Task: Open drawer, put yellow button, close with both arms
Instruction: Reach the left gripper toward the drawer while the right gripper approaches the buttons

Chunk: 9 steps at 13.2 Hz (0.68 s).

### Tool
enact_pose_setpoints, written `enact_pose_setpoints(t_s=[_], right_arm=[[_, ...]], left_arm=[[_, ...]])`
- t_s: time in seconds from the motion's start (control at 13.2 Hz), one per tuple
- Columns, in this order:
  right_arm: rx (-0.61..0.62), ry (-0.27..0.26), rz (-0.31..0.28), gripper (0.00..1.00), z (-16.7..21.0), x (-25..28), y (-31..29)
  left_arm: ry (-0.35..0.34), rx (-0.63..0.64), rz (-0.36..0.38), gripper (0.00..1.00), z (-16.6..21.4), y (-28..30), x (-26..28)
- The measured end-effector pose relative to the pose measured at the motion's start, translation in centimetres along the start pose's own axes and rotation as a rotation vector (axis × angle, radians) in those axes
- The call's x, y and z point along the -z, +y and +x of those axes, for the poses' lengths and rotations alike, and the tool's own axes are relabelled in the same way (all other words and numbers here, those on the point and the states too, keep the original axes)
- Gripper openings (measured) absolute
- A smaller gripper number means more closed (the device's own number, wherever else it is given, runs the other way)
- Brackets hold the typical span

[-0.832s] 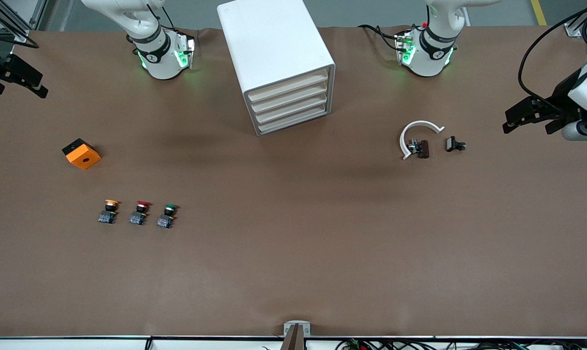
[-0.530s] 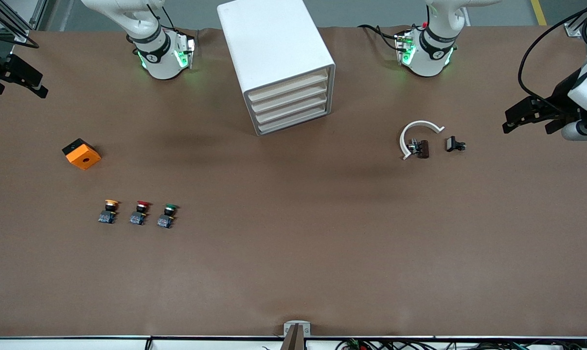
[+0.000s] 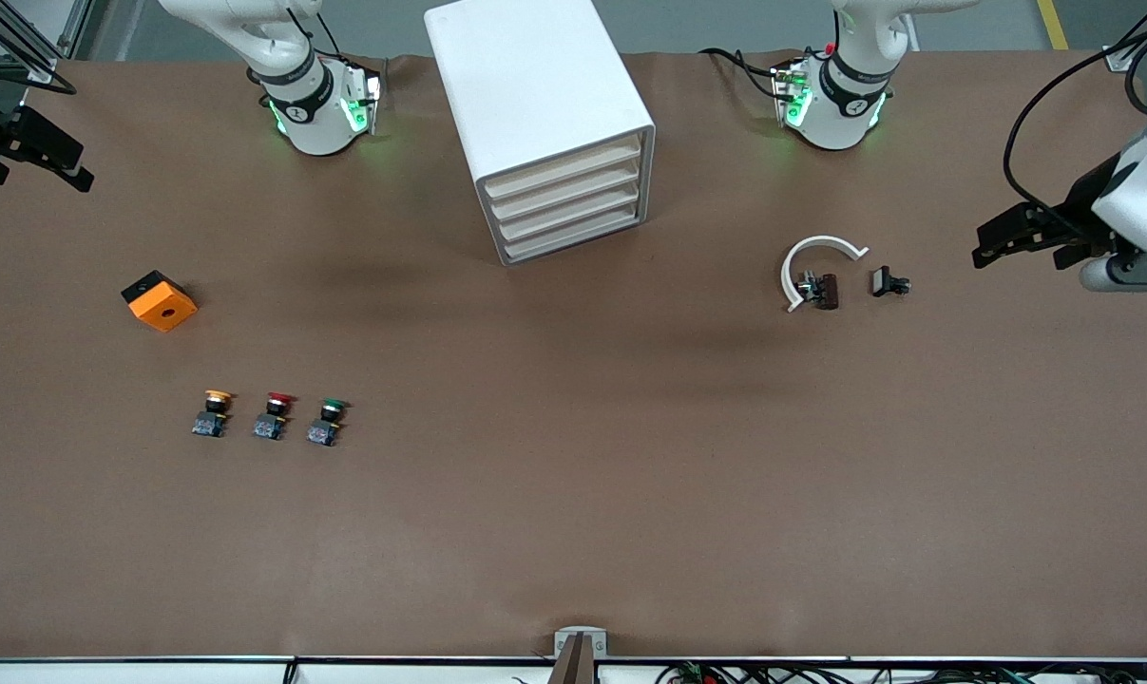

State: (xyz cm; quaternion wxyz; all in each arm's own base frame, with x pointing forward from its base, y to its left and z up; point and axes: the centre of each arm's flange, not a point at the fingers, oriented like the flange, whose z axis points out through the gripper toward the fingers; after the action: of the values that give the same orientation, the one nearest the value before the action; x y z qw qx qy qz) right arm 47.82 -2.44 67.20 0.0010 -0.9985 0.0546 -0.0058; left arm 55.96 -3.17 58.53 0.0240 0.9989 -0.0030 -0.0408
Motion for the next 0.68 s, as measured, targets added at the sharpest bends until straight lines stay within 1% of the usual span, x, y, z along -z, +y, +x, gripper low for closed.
enact_pose_setpoints(t_s=[0.23,0.38,0.53,0.68], right_arm=[[-0.001,0.009,0.001,1.00,-0.1,0.4,0.0],[-0.003,0.018,0.001,1.00,-0.1,0.8,0.1],[-0.011,0.015,0.000,1.00,0.0,0.7,0.5],[-0.033,0.000,-0.001,1.00,0.5,0.0,1.6]], left_arm=[[-0.097,-0.010,0.000,1.00,1.6,0.5,-5.0],[-0.170,-0.038,0.001,1.00,3.1,2.2,-9.5],[-0.210,-0.047,0.005,1.00,4.7,4.4,-13.6],[-0.240,-0.039,0.013,1.00,5.7,6.2,-17.1]])
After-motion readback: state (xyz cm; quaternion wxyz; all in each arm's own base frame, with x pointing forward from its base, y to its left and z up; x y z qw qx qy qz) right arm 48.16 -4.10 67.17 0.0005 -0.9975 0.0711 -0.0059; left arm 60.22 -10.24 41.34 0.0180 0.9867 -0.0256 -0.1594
